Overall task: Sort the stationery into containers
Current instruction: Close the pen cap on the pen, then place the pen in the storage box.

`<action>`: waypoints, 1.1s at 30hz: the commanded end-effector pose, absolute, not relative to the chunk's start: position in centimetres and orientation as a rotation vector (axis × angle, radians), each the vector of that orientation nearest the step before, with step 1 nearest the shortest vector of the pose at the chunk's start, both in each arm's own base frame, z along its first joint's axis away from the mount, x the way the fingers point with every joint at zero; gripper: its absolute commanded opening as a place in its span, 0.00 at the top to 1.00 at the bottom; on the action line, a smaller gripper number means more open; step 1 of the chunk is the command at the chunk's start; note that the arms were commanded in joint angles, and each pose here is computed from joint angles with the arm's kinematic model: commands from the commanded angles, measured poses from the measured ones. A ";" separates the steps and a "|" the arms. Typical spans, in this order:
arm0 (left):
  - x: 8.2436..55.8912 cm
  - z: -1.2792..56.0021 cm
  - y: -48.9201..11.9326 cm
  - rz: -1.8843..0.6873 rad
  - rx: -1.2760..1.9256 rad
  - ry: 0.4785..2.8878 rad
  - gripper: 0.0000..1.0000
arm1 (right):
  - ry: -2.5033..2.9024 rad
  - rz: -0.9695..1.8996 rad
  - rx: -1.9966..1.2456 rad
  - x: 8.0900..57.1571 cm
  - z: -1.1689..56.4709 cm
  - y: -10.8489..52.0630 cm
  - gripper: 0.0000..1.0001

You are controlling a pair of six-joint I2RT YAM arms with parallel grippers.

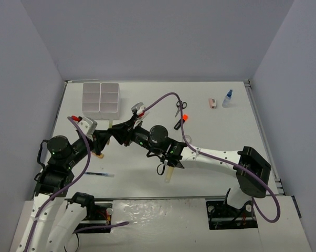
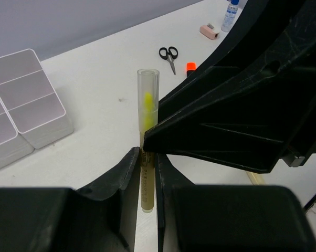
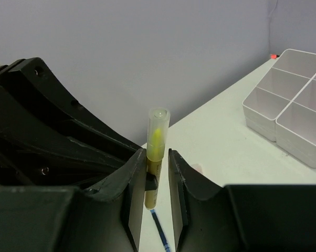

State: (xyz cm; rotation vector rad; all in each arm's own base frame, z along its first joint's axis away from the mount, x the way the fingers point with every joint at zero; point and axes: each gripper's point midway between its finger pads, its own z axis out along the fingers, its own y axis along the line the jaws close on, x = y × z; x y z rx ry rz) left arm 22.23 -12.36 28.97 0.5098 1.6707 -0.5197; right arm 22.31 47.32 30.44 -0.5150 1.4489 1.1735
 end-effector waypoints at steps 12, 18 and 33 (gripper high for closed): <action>25.2 34.8 -11.1 -0.407 0.416 1.493 1.00 | 1.352 1.197 -0.513 21.6 38.5 39.4 0.73; 28.3 36.6 -10.2 -0.330 0.365 1.501 1.00 | 1.367 1.054 -0.460 22.5 39.1 35.0 0.73; 41.6 50.8 -3.6 0.218 0.362 1.361 1.00 | 1.390 0.968 -0.452 24.4 40.4 33.2 0.73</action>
